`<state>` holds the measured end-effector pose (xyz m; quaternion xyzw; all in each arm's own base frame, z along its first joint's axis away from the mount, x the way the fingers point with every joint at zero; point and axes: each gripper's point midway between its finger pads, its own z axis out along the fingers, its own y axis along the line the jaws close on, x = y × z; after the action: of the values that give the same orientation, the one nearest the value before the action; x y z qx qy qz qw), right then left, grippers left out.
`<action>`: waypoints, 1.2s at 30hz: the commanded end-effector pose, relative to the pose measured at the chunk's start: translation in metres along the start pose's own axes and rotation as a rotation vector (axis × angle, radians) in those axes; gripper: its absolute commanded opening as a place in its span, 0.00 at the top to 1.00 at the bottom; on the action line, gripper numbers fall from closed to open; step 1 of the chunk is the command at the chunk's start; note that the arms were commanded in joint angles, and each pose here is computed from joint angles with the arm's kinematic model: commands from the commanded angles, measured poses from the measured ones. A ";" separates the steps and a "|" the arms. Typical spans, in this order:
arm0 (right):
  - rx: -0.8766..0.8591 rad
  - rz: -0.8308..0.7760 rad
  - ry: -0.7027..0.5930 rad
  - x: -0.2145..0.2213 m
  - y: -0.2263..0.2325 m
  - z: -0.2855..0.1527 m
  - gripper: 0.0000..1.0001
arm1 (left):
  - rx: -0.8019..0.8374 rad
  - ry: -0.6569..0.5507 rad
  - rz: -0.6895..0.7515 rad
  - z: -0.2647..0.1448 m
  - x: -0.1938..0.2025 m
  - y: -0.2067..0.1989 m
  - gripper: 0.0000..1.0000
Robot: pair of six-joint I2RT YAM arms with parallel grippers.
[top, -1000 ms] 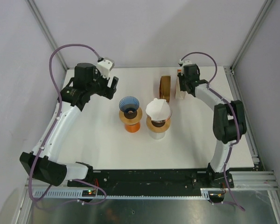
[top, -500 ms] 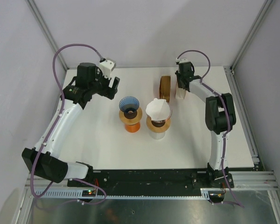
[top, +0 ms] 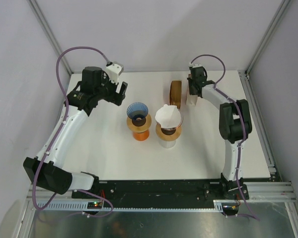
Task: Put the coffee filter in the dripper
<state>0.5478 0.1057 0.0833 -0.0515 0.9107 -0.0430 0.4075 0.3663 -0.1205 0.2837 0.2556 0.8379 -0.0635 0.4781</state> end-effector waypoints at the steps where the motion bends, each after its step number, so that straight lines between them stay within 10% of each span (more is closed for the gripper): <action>1: -0.016 0.110 -0.152 -0.060 -0.008 -0.066 1.00 | 0.006 -0.059 0.019 -0.007 -0.014 0.002 0.10; 15: -0.155 0.054 -0.258 -0.106 0.004 -0.237 1.00 | 0.048 -0.105 0.034 -0.021 -0.021 -0.007 0.09; 36: -0.633 0.000 -0.450 -0.138 0.221 -0.401 1.00 | 0.204 -0.408 0.061 -0.144 -0.101 -0.055 0.04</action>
<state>0.3244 0.3264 0.4037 -0.2183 0.7897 0.2129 0.5323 0.2946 -0.1357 0.4148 0.2954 0.7296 -0.1359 0.6016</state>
